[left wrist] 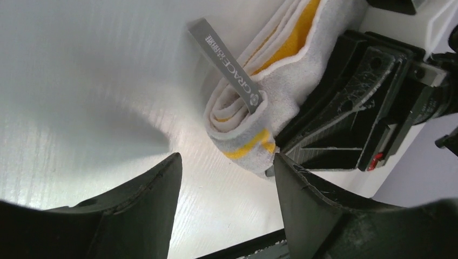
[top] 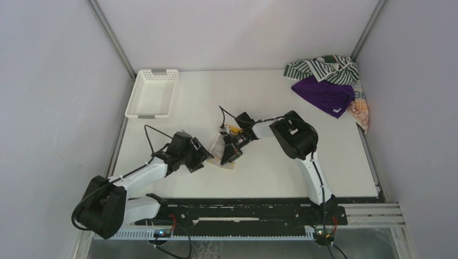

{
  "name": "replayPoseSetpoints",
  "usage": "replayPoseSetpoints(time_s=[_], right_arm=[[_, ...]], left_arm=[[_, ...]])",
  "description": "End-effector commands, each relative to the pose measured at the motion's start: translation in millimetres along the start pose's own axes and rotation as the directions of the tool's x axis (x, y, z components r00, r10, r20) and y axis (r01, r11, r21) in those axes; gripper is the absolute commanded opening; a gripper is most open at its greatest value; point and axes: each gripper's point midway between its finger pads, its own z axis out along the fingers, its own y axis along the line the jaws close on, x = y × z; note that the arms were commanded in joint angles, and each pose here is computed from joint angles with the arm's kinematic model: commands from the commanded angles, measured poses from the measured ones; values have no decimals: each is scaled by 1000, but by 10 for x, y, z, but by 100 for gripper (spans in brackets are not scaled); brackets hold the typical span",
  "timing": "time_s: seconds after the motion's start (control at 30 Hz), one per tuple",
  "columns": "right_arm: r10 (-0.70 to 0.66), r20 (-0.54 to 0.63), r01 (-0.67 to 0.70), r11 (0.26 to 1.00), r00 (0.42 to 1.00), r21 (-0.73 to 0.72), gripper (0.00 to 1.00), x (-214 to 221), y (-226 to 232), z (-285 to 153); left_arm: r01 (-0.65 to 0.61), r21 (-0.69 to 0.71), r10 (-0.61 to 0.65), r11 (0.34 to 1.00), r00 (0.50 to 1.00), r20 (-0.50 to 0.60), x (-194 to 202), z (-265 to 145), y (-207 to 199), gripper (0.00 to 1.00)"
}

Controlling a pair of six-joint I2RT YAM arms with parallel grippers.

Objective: Roll the towels
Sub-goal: Roll the towel at the center of the board.

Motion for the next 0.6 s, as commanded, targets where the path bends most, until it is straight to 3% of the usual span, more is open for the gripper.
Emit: replayPoseSetpoints(time_s=[0.0,0.3,0.57], right_arm=[[49,6,-49,997,999,51,0,34,-217,69],[42,2,-42,996,999,74,0,57,-223,99],[-3,19,1,994,1000,112,0,21,-142,99]], left_arm=[[17,-6,-16,1000,999,27,-132,50,-200,68],[34,-166,-28,985,999,36,-150,184,94,59],[19,-263,-25,965,999,-20,-45,261,308,34]])
